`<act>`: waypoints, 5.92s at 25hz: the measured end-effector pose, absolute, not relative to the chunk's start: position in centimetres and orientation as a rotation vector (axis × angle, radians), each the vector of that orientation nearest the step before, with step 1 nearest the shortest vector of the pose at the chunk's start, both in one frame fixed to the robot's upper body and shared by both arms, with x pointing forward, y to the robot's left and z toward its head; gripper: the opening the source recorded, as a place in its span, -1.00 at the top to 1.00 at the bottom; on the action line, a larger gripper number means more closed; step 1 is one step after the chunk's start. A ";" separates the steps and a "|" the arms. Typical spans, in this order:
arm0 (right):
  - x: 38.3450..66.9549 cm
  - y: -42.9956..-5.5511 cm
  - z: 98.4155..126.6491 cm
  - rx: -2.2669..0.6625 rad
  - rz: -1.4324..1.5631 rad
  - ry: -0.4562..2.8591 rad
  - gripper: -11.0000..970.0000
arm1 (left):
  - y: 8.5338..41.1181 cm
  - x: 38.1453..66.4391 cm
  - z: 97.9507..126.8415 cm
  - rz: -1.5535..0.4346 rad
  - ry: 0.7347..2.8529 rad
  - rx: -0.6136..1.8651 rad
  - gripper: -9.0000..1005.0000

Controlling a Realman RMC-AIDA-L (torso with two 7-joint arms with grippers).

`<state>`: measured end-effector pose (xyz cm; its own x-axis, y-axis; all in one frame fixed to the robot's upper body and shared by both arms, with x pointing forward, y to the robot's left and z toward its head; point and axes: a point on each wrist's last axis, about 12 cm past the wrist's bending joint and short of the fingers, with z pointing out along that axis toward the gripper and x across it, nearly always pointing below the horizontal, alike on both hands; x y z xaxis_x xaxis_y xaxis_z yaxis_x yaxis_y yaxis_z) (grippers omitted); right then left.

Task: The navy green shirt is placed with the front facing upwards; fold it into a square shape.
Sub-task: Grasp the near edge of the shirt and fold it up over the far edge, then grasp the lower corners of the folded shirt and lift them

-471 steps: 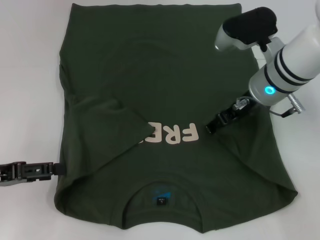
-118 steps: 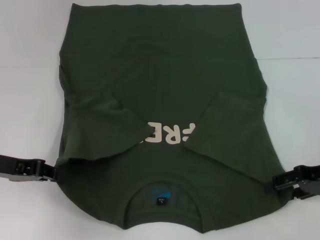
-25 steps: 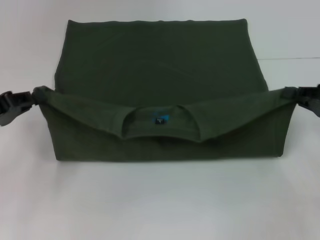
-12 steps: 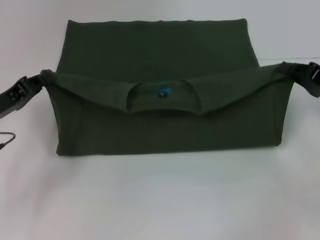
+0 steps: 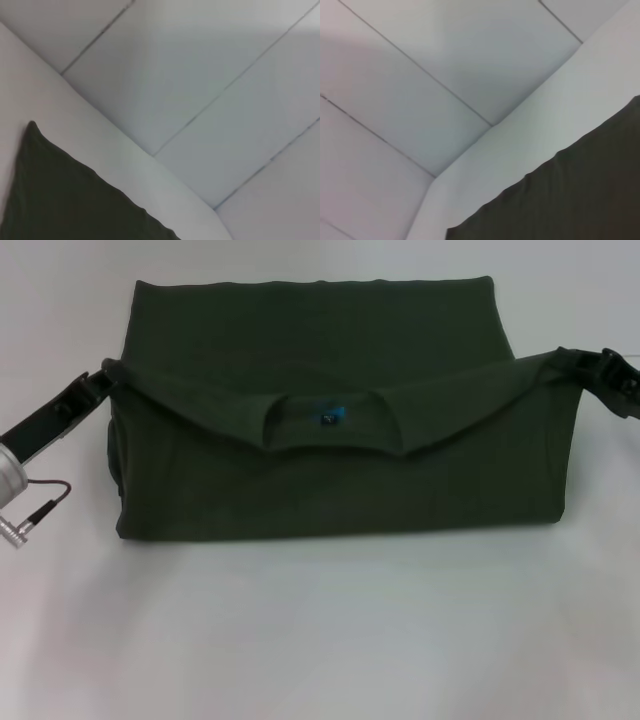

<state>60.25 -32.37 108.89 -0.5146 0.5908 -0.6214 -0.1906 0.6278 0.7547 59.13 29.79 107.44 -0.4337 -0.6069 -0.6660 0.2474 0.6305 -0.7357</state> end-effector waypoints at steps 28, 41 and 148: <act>61.8 -30.7 106.8 0.364 0.808 1.907 0.89 | 26.2 61.1 105.8 -0.783 1.722 -0.332 0.86; 62.3 -29.8 106.5 0.346 0.776 1.919 0.89 | 24.7 61.2 105.4 -0.738 1.707 -0.309 0.86; 56.4 -35.6 105.7 0.279 0.902 1.977 -0.73 | 30.7 59.3 107.2 -0.757 2.471 0.065 0.00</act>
<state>56.42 -35.61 105.69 -0.5553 0.5164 -0.6518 -0.1536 0.7066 0.6907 59.30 30.71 107.16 -0.8480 -0.1104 -0.5183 0.1987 0.8404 -0.5042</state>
